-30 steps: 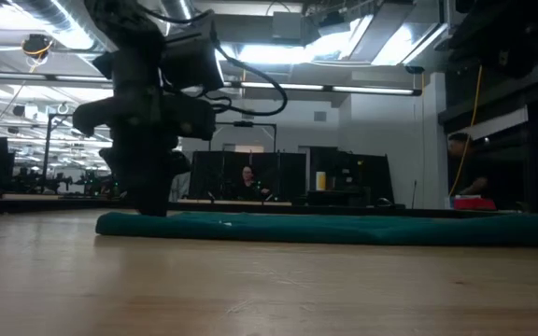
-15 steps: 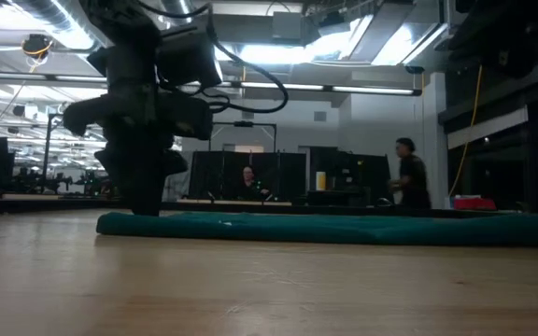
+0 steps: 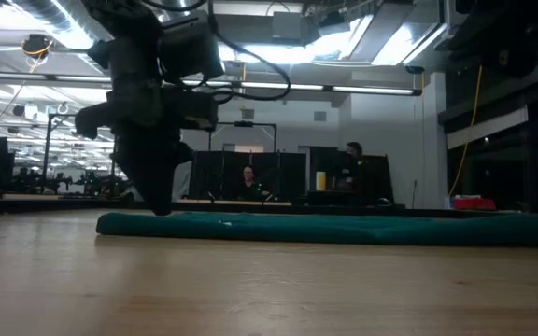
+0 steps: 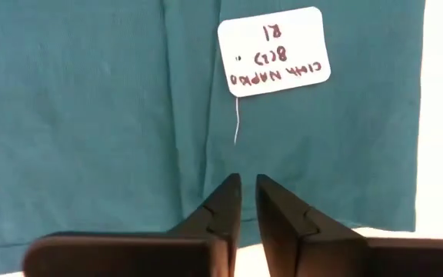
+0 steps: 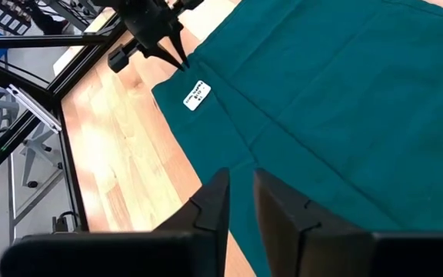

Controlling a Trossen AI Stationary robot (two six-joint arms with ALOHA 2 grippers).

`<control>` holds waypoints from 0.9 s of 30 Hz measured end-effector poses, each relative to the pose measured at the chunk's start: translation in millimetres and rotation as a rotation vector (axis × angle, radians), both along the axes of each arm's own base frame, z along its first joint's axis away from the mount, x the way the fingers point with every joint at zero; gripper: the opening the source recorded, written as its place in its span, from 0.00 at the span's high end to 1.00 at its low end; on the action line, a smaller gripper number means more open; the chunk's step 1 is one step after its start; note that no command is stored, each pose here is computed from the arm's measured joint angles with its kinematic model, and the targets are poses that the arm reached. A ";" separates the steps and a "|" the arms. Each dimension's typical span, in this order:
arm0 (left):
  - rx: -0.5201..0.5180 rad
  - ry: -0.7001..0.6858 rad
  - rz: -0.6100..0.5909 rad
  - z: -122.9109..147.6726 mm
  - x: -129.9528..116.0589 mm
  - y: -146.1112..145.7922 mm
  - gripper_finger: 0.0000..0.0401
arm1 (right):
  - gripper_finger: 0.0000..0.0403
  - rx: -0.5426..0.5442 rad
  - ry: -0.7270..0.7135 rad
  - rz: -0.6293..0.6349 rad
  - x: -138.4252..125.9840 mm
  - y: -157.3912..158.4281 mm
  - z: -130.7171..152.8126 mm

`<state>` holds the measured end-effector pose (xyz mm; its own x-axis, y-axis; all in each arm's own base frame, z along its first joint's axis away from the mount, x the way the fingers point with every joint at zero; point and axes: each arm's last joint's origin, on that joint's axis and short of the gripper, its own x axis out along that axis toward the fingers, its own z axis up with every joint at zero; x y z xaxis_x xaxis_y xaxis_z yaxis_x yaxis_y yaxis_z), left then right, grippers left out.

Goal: Fold microfiber towels
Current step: Fold the green towel

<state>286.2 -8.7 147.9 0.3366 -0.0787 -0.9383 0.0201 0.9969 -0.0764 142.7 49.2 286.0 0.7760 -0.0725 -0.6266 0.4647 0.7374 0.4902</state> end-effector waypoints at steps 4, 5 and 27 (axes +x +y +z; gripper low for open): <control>0.009 0.006 -0.009 -0.3 -0.6 -0.1 0.83 | 0.83 0.002 0.001 0.002 -0.1 0.1 -0.1; 0.015 0.008 -0.016 -0.3 -0.8 -0.1 0.81 | 0.83 0.002 0.001 0.002 -0.1 0.1 -0.1; 0.096 0.009 -0.045 -7.8 -5.7 -0.4 0.76 | 0.86 -0.008 0.002 0.009 -0.1 0.1 -0.1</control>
<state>280.5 -9.0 140.2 0.3259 -0.0027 -0.9454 0.0650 0.9977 0.0195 142.6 49.2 285.9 0.7752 -0.0708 -0.6278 0.4591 0.7457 0.4828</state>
